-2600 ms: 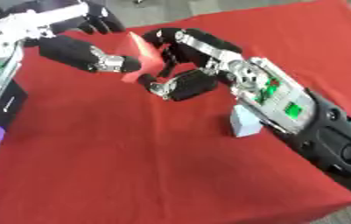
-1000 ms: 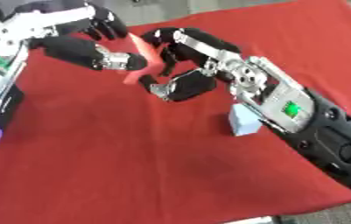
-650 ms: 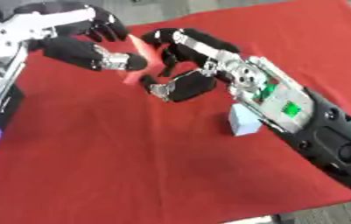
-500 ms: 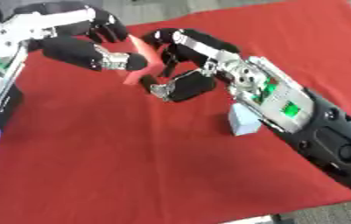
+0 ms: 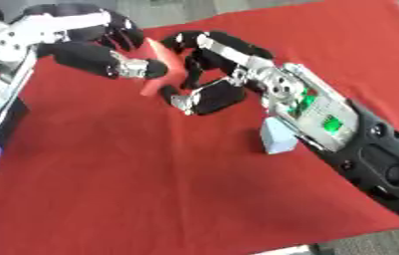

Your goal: Pick up the objects with one hand, pass them to the other hand, and then place them into the box on the other side of the table.

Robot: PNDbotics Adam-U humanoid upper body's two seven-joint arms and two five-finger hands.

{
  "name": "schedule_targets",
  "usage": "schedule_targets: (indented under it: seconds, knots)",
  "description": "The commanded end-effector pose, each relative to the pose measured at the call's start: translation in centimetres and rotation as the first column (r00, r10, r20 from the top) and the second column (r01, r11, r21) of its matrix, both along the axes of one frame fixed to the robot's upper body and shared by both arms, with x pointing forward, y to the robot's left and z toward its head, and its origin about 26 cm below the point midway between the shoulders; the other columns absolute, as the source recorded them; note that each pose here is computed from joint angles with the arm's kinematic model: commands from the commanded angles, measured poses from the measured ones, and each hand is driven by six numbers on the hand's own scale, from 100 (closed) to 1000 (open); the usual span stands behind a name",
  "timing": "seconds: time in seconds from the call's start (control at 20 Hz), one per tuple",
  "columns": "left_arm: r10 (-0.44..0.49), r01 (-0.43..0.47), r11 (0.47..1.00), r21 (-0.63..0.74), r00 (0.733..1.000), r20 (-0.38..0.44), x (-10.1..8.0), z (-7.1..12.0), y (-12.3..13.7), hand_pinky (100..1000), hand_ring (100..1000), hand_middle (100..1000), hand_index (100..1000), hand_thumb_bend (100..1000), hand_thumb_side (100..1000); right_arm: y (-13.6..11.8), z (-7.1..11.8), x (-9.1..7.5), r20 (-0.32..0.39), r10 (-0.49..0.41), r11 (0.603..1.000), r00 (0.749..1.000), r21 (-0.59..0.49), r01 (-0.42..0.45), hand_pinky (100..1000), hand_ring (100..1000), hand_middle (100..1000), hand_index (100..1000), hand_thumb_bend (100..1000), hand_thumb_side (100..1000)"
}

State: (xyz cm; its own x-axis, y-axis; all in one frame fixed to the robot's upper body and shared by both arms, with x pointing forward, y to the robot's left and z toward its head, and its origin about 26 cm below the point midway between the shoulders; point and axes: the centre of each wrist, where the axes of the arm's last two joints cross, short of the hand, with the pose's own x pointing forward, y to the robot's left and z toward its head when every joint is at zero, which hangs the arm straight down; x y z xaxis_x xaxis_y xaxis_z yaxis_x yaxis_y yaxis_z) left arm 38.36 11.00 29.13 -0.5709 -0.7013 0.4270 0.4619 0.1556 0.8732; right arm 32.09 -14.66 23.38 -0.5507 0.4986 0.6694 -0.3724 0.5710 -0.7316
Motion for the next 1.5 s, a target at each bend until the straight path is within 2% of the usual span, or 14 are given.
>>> schedule_targets:
  seconds: [0.05,0.65,0.85,1.15,1.4,1.5]
  knots:
    - [0.008,-0.008,1.000,0.020,1.000,0.015,0.06,0.74,-0.13,888,850,777,810,521,613,-0.18,1.50,-0.56,0.061,0.010,1.000,0.998,0.012,-0.010,513,504,310,499,100,100]
    - [-0.007,0.006,0.999,0.035,1.000,0.019,0.15,0.83,-0.55,885,847,774,800,413,522,-0.33,1.99,-0.88,0.094,0.026,1.000,0.995,0.011,-0.027,491,467,259,486,100,100]
    - [0.006,-0.007,0.999,0.033,1.000,0.024,0.24,0.80,-0.66,872,836,756,777,261,397,-0.37,2.13,-1.01,0.105,0.030,0.999,0.994,0.007,-0.031,486,465,258,485,100,100]
    - [0.032,-0.033,0.999,0.022,0.999,0.041,0.09,0.82,-0.77,851,815,708,730,100,353,-0.36,2.11,-1.07,0.105,0.032,0.999,0.994,-0.001,-0.032,483,467,263,490,100,100]
    - [0.037,-0.038,0.999,0.016,0.997,0.065,-0.19,0.94,-0.89,826,778,634,655,100,281,-0.37,2.05,-1.05,0.100,0.029,1.000,0.995,-0.001,-0.029,490,479,288,510,100,100]
    - [0.038,-0.039,0.999,0.013,0.997,0.070,-0.26,0.95,-0.91,814,759,608,591,100,256,-0.37,2.00,-1.04,0.095,0.029,1.000,0.995,-0.002,-0.029,500,491,304,524,100,100]
